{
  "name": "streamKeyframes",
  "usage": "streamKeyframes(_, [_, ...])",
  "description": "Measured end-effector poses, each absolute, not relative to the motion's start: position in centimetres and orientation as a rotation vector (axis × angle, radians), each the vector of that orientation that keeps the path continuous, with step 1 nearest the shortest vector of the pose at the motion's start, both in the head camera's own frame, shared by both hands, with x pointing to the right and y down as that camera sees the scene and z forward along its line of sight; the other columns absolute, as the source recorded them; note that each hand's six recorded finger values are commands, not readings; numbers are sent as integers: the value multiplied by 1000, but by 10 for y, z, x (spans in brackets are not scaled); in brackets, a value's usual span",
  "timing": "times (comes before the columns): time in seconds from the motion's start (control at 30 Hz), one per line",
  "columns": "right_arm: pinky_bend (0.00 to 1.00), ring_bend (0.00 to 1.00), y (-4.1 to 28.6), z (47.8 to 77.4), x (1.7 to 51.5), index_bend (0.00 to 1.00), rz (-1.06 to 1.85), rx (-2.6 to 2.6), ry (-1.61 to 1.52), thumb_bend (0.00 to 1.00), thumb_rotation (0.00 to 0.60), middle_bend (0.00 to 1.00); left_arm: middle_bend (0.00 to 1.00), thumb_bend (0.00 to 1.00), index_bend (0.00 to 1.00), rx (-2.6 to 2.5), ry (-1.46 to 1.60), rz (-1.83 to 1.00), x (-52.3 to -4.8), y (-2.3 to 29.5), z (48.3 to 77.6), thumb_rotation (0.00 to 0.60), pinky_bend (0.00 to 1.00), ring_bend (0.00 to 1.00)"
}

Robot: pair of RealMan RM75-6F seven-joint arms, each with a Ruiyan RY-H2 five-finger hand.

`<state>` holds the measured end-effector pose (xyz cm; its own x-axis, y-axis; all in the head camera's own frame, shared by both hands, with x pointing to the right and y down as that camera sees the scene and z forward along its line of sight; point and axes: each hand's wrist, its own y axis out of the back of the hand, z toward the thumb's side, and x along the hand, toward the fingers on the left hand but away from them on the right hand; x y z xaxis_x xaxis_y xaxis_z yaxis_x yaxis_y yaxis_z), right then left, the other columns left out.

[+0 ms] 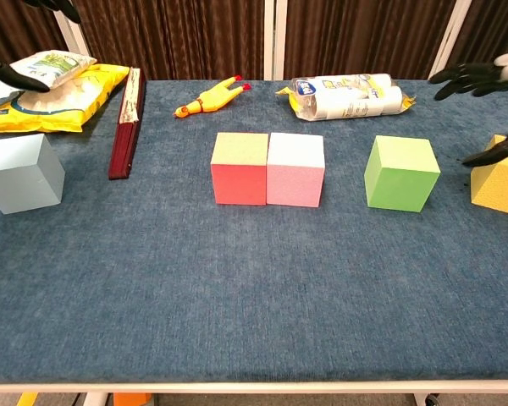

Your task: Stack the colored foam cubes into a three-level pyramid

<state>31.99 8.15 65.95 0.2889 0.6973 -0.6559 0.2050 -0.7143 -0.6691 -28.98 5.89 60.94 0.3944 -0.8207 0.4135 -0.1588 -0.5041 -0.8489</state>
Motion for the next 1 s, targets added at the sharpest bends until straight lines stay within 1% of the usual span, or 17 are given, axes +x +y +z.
streamKeyframes(0.17, [0, 0, 83, 674, 301, 0, 1447, -2100, -787, 45, 600, 130, 196, 111, 92, -1932, 849, -1120, -291, 60, 608, 600, 140, 111])
streamKeyframes(0.37, [0, 0, 91, 684, 281, 0, 1449, -2109, -752, 45, 600, 132, 196, 110, 92, -1945, 846, -1109, -292, 60, 608, 600, 140, 111])
streamKeyframes(0.57, [0, 0, 90, 687, 277, 0, 1407, -2084, -692, 48, 600, 168, 194, 106, 92, -1963, 855, -1109, -294, 62, 608, 600, 140, 111])
streamKeyframes(0.77, [0, 0, 86, 690, 272, 0, 1348, -2067, -672, 49, 600, 234, 192, 105, 92, -1964, 872, -1103, -295, 60, 607, 600, 140, 111])
streamKeyframes(1.0, [0, 0, 82, 699, 268, 0, 1298, -2086, -671, 49, 600, 246, 188, 101, 92, -1972, 886, -1110, -298, 60, 607, 600, 140, 104])
